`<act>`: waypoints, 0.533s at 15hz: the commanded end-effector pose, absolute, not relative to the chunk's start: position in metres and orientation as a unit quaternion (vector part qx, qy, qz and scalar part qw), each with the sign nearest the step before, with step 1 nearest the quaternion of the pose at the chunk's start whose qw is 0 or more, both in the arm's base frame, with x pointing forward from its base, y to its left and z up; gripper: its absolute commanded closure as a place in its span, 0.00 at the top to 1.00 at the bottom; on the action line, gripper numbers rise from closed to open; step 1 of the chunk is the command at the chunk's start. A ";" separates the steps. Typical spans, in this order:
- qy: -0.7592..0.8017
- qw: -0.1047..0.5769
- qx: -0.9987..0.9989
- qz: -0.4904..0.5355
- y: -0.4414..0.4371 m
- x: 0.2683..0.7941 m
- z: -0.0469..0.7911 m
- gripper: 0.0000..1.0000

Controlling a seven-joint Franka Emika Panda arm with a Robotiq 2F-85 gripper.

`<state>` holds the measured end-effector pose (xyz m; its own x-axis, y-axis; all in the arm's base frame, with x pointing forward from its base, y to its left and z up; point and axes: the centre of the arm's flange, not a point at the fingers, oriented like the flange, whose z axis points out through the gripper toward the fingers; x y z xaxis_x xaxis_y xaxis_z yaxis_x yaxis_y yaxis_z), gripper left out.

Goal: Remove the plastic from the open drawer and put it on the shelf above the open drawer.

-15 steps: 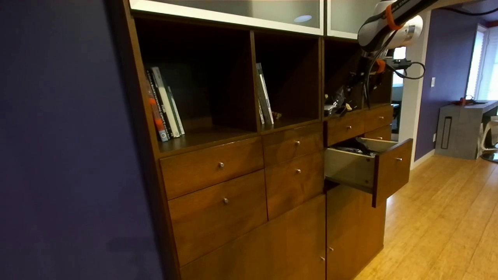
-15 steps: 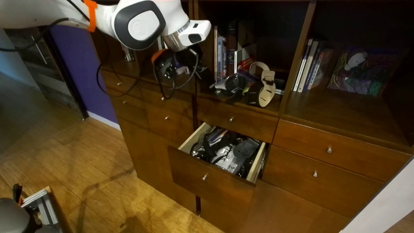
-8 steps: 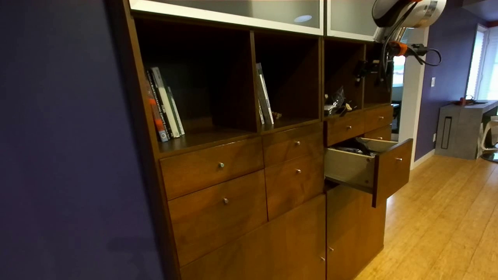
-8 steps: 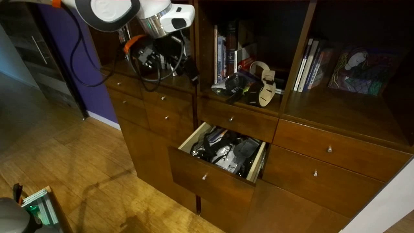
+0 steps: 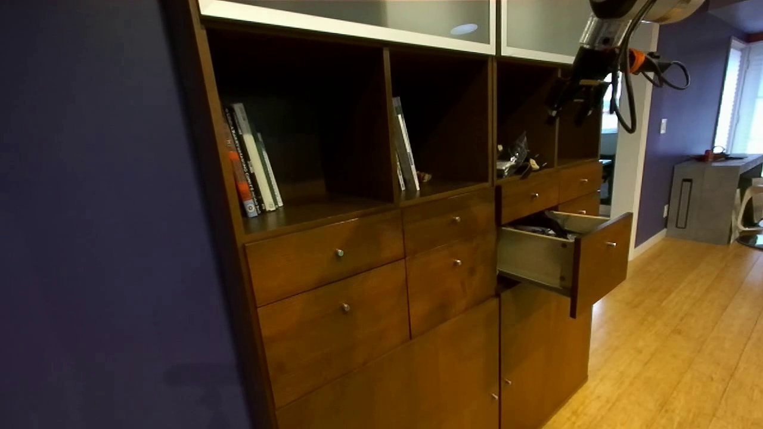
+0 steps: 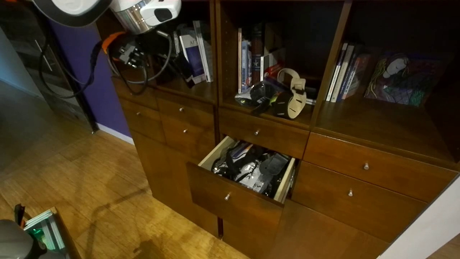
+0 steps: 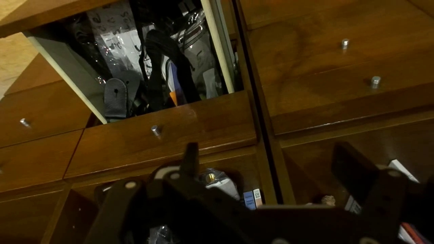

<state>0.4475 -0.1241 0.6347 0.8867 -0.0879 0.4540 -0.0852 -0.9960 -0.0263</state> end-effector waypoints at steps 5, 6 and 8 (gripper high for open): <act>0.035 0.000 -0.968 -0.248 -0.114 0.414 0.643 1.00; 0.033 0.001 -0.967 -0.251 -0.112 0.408 0.644 1.00; 0.031 0.003 -0.967 -0.255 -0.109 0.401 0.645 1.00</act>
